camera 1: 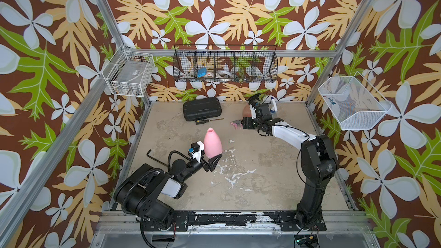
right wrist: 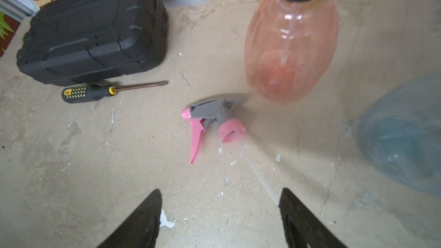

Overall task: Attach spray nozzles to spray bottles
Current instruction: Screw the spray nozzle on the spray bottle.

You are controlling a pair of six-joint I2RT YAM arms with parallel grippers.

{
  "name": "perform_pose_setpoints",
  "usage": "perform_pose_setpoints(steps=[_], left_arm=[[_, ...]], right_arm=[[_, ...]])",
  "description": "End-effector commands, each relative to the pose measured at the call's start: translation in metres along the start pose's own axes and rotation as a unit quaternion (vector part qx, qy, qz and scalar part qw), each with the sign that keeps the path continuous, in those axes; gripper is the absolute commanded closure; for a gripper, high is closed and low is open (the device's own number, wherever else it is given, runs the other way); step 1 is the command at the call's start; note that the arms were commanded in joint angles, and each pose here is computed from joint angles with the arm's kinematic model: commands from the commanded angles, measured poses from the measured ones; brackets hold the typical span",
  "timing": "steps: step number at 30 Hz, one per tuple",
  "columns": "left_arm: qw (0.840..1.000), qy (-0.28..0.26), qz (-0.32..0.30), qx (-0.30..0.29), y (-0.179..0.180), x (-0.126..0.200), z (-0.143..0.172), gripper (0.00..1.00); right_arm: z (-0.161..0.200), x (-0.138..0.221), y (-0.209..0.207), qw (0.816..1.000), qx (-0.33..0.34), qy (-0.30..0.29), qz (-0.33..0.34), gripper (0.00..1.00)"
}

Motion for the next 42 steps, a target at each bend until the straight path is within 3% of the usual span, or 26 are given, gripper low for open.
perform_pose_setpoints(steps=[1,10,23,29,33,37,42], left_arm=[[0.996,-0.081,0.018,-0.029,-0.008,0.003,-0.03,0.31],[0.996,-0.077,0.048,-0.011,-0.012,-0.001,-0.03,0.32],[0.995,-0.083,0.053,-0.005,-0.012,-0.003,-0.03,0.32],[0.995,-0.086,0.058,0.001,-0.013,-0.005,-0.033,0.32],[0.994,-0.089,0.06,0.0,-0.014,-0.003,-0.035,0.32],[0.996,-0.077,0.052,-0.008,-0.013,-0.003,-0.032,0.32],[0.996,-0.075,0.052,-0.005,-0.012,-0.004,-0.032,0.32]], right_arm=[[0.003,-0.01,-0.007,0.999,0.031,-0.007,0.023,0.22],[0.016,-0.038,-0.022,0.992,0.092,0.026,0.08,0.21],[0.031,-0.01,0.046,0.995,0.075,0.033,-0.062,0.23],[-0.002,-0.003,0.027,0.994,0.091,-0.012,0.063,0.22],[-0.008,-0.023,0.007,0.99,0.101,0.009,0.094,0.19],[0.005,-0.035,-0.003,0.994,0.084,0.032,0.065,0.17],[0.029,-0.044,0.013,0.995,0.074,0.061,0.005,0.2]])
Point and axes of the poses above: each gripper's point midway between its finger pads, its own x axis back along the fingers, its own y axis along the line the jaws close on, z = x × y, the point moved 7 cm from there along x, back along the fingers, and after that the axes turned 1 degree about -x, right-handed, at the moved point
